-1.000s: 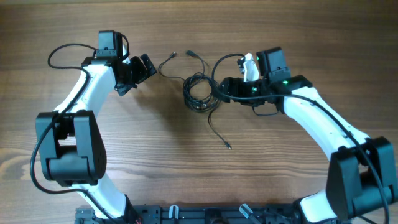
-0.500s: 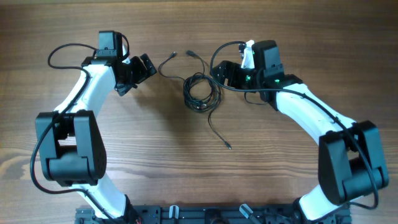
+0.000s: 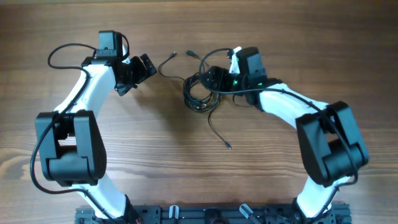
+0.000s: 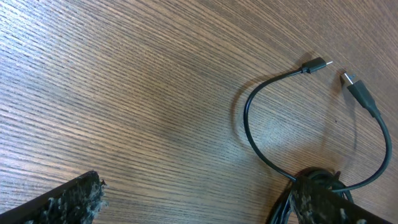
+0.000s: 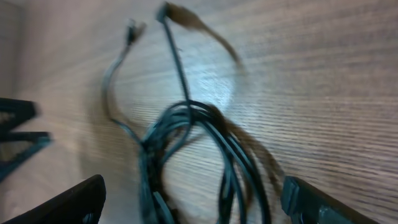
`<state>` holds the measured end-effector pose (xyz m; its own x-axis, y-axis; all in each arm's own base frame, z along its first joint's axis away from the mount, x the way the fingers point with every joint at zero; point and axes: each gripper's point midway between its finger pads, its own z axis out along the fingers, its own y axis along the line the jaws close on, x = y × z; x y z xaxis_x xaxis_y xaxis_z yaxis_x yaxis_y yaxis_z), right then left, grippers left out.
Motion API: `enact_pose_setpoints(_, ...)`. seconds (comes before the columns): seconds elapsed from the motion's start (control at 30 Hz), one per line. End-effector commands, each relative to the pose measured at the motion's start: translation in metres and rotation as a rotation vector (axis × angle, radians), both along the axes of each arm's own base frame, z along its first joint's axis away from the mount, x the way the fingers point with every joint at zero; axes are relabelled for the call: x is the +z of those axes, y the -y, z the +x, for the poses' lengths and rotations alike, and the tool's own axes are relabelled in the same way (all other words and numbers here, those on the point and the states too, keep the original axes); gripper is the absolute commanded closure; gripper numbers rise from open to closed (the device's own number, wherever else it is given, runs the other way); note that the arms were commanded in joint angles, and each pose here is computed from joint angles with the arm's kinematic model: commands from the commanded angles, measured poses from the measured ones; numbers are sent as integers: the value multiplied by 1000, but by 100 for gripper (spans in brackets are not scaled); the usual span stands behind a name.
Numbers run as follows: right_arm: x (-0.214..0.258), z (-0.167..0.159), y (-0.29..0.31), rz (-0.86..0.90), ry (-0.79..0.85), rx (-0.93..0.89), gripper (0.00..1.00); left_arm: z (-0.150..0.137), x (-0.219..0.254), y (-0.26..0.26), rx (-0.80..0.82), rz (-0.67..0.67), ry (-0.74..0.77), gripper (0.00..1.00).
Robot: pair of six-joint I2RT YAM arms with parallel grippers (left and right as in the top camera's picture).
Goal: Untangle cables
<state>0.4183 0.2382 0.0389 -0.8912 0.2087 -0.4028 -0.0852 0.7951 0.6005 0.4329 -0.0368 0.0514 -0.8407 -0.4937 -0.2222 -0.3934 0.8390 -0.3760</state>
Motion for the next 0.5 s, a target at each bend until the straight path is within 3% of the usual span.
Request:
enact_pose_setpoints(0.0, -26, 6, 5, -87, -4, -55, 9, 5, 11, 0, 5, 4, 31, 0)
enact_pose_setpoints(0.1, -40, 3, 5, -106, -28, -55, 17, 5, 11, 0, 5, 4, 31, 0)
enact_pose_setpoints(0.13, -44, 3, 7, -117, -33, -61, 32, 5, 11, 0, 5, 4, 31, 0)
enact_pose_setpoints(0.3, -46, 4, 12, -143, -30, -80, 59, 6, 11, 0, 5, 4, 31, 0)
enact_pose_setpoints(0.4, -50, 4, 18, -170, -37, -94, 84, 6, 11, 0, 5, 4, 31, 0)
enact_pose_setpoints(0.47, -51, 3, 20, -174, -44, -96, 94, 6, 11, 0, 5, 4, 31, 0)
